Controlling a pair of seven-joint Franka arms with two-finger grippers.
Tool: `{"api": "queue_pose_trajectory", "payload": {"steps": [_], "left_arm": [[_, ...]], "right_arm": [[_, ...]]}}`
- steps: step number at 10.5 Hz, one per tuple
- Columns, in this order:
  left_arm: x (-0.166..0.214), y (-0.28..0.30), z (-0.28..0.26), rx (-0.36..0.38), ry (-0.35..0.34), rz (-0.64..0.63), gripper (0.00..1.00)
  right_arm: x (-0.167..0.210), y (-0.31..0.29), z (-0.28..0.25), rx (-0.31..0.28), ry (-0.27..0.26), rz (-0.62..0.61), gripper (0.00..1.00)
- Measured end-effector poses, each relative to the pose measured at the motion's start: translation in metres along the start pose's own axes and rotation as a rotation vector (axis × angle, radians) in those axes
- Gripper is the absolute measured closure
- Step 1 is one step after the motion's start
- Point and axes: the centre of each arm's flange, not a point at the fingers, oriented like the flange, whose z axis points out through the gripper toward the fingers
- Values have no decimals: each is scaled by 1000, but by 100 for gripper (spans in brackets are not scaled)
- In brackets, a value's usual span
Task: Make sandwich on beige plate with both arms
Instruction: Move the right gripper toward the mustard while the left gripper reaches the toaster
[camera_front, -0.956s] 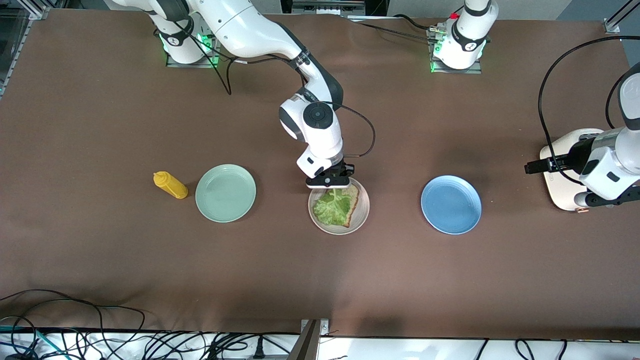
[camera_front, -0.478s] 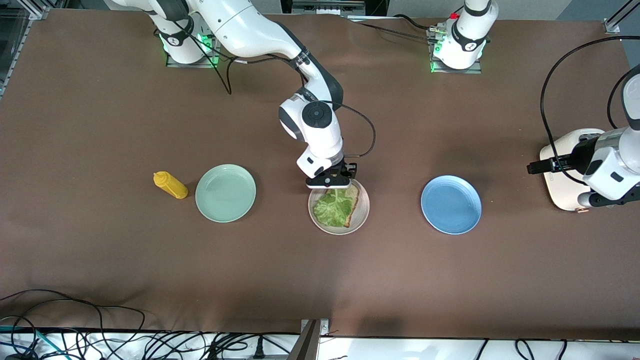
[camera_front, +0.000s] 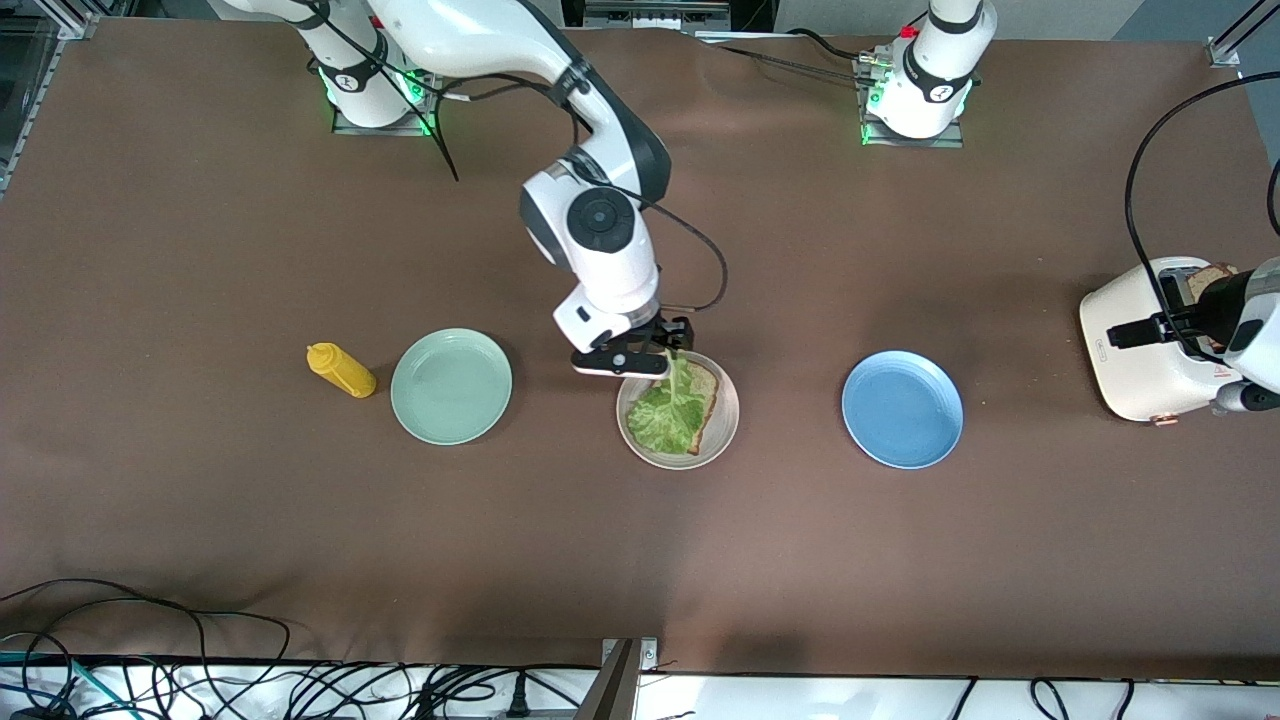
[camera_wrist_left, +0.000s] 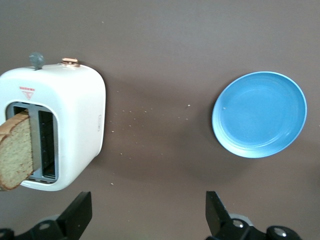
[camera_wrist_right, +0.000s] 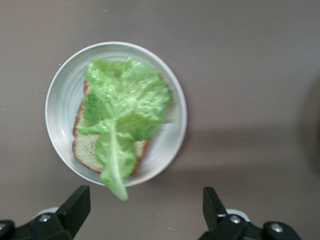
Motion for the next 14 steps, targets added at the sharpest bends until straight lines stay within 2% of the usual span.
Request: {"api": "queue_pose_trajectory", "payload": {"steps": [3, 5, 6, 8, 10, 12, 14], "left_arm": [[4, -59, 4, -17, -5, -4, 0], [4, -105, 10, -32, -10, -23, 0], [5, -129, 17, -25, -16, -27, 0], [10, -165, 37, 41, -52, -1, 0], [25, -168, 61, 99, -73, 26, 0], [36, -164, 82, 113, -93, 40, 0], [41, -167, 96, 113, -116, 37, 0]], "right_arm": [[42, 78, -65, -37, -79, -88, 0], [64, 138, -99, -30, -113, -169, 0], [72, 168, -112, -23, -128, -218, 0], [82, 234, -131, -2, -154, -299, 0], [87, 292, -151, 24, -165, -363, 0], [86, 350, -172, 53, -170, -421, 0], [73, 399, -191, 32, -164, -420, 0]]}}
